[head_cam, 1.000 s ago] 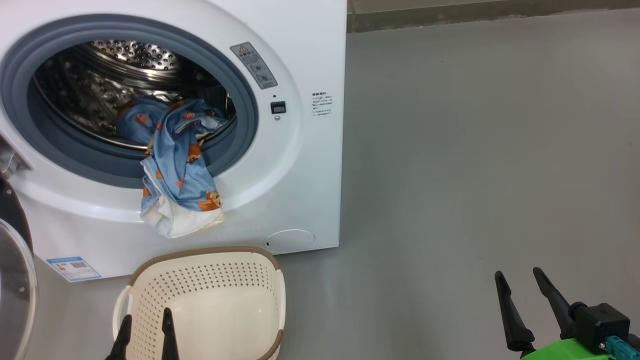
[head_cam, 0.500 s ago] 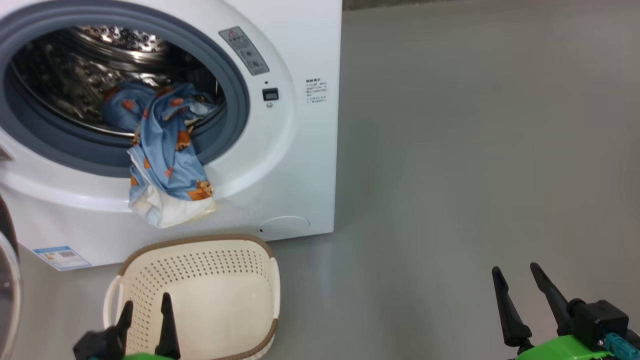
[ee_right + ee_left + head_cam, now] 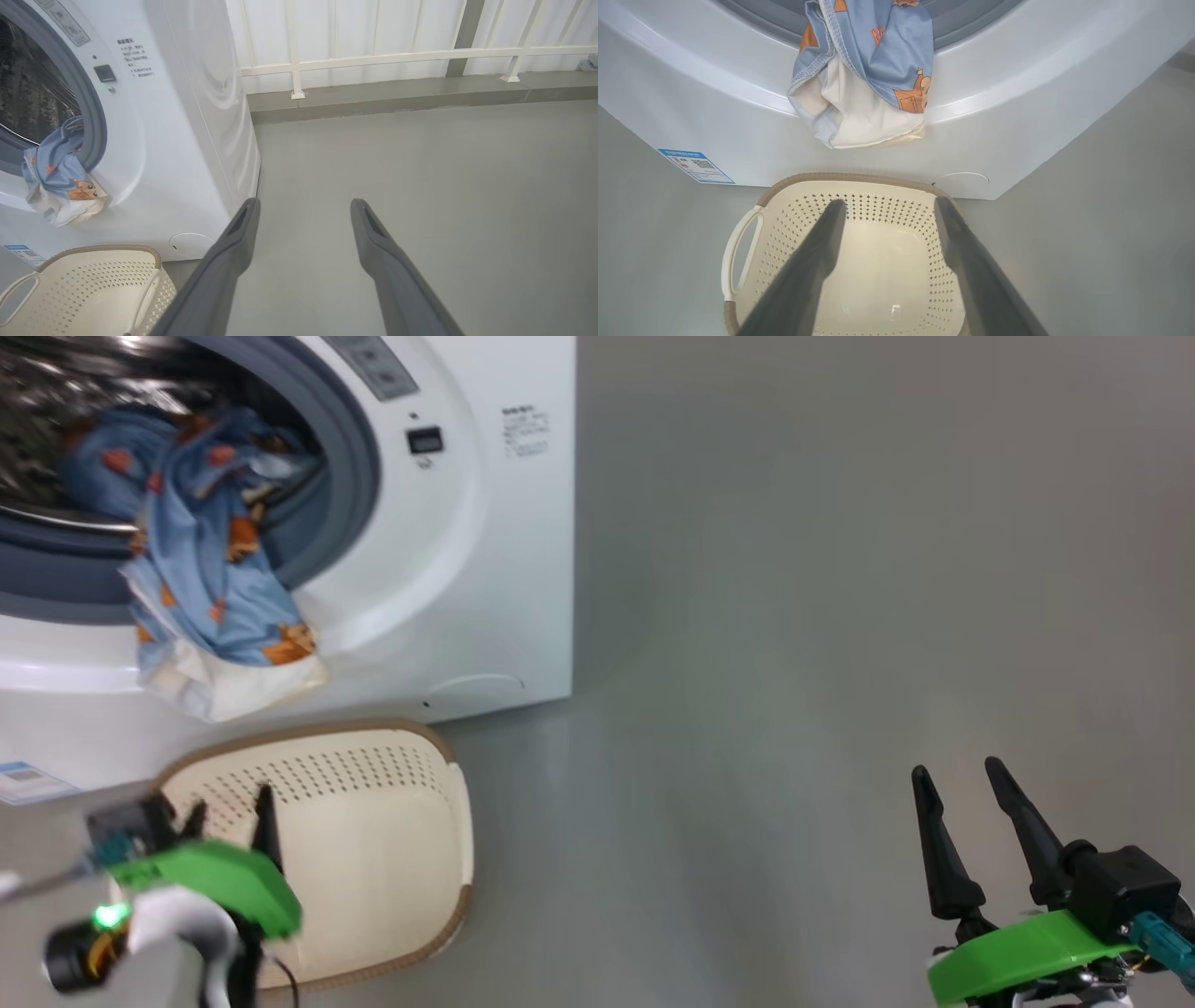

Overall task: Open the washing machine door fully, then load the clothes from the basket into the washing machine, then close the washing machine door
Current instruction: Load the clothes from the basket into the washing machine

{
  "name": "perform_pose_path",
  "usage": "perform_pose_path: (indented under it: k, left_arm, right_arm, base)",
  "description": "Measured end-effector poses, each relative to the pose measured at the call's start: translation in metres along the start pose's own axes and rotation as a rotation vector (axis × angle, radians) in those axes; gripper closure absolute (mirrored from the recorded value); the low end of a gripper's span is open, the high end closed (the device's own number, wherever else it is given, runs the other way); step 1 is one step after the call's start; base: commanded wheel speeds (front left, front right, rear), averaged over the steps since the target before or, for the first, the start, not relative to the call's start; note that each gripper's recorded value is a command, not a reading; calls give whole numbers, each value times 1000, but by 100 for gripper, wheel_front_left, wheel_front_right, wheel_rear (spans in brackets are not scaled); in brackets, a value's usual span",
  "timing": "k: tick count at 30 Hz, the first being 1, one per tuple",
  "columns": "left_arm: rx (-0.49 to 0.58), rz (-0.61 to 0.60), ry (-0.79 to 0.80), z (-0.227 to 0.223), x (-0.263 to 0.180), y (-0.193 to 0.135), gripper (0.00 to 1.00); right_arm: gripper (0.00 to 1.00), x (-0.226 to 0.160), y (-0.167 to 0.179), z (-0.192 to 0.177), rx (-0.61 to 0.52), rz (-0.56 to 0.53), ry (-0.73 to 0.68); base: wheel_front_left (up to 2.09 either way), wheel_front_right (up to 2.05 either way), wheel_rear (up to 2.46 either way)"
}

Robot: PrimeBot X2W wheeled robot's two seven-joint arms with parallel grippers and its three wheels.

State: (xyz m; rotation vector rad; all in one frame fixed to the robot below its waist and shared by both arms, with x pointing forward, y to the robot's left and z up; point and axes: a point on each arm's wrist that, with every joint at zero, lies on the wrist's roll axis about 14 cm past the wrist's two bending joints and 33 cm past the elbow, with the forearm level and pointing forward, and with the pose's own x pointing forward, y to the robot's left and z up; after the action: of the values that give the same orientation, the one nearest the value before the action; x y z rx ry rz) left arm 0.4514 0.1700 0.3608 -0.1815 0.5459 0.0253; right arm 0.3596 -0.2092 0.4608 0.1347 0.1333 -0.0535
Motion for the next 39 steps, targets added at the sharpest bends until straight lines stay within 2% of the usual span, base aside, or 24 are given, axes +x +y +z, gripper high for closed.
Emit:
perform_pose_path:
  k: [10, 22, 30, 31, 33, 39]
  left_arm:
    - [-58, 5, 108, 16, 71, 1, 0]
    - [-23, -3, 152, 26, 139, -5, 0]
    - [2, 21, 187, 22, 164, -4, 0]
    - [3, 25, 194, 19, 165, -3, 25]
    - [2, 35, 203, 15, 167, -2, 100]
    - [-4, 39, 187, 19, 168, -1, 100]
  right_arm:
    - [0, 16, -16, -21, 26, -53, 36]
    - [0, 33, -29, -52, 37, -96, 94]
    - [0, 38, -33, -69, 62, -113, 130]
    - [0, 37, -34, -70, 61, -116, 134]
    - [0, 38, -35, -71, 62, -121, 134]
    - [0, 41, -36, -70, 65, -121, 129]
  base:
    - [0, 0, 0]
    - [0, 0, 0]
    - [0, 0, 0]
    - [0, 0, 0]
    - [0, 0, 0]
    - [0, 0, 0]
